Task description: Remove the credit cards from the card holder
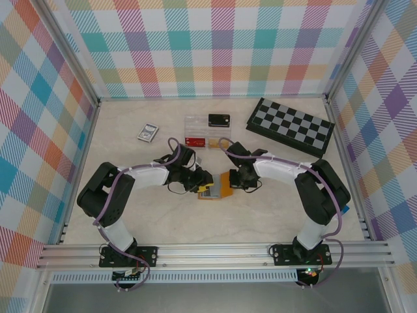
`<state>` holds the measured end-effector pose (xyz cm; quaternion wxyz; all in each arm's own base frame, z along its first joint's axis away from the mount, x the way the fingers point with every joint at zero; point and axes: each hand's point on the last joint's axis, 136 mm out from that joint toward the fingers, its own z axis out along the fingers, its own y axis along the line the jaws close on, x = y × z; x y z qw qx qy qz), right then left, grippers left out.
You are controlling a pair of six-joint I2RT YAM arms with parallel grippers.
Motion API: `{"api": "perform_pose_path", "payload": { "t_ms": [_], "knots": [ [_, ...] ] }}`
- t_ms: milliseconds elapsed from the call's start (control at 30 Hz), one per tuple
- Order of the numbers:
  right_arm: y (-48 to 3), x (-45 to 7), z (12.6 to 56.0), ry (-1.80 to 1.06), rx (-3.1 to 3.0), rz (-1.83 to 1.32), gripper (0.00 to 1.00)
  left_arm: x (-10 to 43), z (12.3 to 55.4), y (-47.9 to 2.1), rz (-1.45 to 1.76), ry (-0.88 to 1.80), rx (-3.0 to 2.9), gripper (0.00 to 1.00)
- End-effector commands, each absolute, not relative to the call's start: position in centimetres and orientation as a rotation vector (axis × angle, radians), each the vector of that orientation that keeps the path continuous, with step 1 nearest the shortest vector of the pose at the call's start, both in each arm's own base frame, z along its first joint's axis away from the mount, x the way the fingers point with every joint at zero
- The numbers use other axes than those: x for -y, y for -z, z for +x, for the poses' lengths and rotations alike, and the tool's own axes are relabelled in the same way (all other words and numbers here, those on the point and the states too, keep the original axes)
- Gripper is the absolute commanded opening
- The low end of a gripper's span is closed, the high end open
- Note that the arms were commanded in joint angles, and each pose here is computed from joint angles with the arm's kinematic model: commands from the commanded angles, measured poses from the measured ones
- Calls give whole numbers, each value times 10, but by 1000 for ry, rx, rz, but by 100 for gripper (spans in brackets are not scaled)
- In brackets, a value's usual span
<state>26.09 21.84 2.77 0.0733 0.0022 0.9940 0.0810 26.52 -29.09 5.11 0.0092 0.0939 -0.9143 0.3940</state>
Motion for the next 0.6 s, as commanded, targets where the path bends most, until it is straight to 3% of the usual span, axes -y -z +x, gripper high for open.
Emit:
{"api": "perform_pose_path", "payload": {
  "t_ms": [0, 400, 567],
  "knots": [
    [-25, -220, 259, -263, -2997, -6, 9, 307, 267, -64, 210, -1328, 2826, 31],
    [-27, -229, 257, -370, -2981, -11, 11, 340, 271, -80, 172, -1491, 2784, 38],
    [-31, -222, 256, -379, -2971, 53, 17, 349, 276, -79, 191, -1523, 2778, 42]
  ]
}}
